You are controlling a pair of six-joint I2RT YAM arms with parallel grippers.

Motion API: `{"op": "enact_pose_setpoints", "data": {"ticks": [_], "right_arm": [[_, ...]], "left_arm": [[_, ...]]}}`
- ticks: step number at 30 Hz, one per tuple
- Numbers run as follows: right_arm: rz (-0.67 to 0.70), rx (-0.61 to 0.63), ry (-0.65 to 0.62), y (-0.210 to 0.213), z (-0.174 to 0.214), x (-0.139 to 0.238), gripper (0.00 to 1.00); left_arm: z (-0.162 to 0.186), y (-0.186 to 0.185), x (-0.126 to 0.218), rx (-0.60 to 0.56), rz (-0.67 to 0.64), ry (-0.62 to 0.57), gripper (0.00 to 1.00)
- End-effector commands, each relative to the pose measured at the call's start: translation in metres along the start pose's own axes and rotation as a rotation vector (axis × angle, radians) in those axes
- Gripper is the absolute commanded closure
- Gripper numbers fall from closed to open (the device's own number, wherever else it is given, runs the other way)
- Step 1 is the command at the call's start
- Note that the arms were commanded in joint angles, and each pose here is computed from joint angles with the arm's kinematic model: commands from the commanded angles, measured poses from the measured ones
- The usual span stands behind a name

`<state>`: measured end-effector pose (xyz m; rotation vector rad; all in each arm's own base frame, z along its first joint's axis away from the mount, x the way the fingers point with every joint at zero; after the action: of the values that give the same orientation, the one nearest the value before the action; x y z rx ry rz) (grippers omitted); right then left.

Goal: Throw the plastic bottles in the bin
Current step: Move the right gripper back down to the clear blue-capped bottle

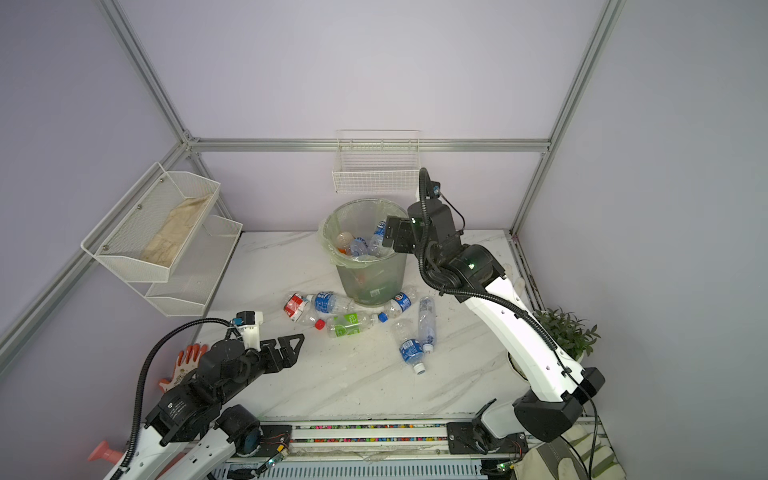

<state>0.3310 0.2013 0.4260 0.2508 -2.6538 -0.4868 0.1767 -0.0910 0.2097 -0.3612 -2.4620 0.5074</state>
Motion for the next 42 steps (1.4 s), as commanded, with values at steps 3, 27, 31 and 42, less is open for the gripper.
{"op": "enact_pose_setpoints", "data": {"ticks": [3,27,31,42], "right_arm": [[0.067,-0.088,-0.082,-0.037,-0.001,0.038,0.03],[0.25,-0.156,0.302,-0.117,0.196,-0.019,0.03],[0.228,-0.158,0.369,-0.121,0.225,-0.028,0.03],[0.163,-0.169,0.503,-0.12,0.281,-0.036,0.08]], "left_arm": [[-0.016,-0.014,0.013,0.007,0.056,-0.035,0.0],[-0.004,-0.017,-0.013,0.01,0.053,0.047,0.0],[-0.003,-0.017,-0.014,0.009,0.051,0.052,0.0],[-0.002,-0.018,-0.016,0.022,0.061,0.052,0.0]]}}
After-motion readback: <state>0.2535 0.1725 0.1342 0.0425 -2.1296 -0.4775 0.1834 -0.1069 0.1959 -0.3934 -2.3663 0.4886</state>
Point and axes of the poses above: each gripper's point midway between its finger pads, its own x axis back along the fingers, its own y axis along the line the jaws close on, z = x × y, the point moved 2 cm from there along x, back along the fingers, and after that the axes turned 5 degrees about -x, right-handed, at the moved point
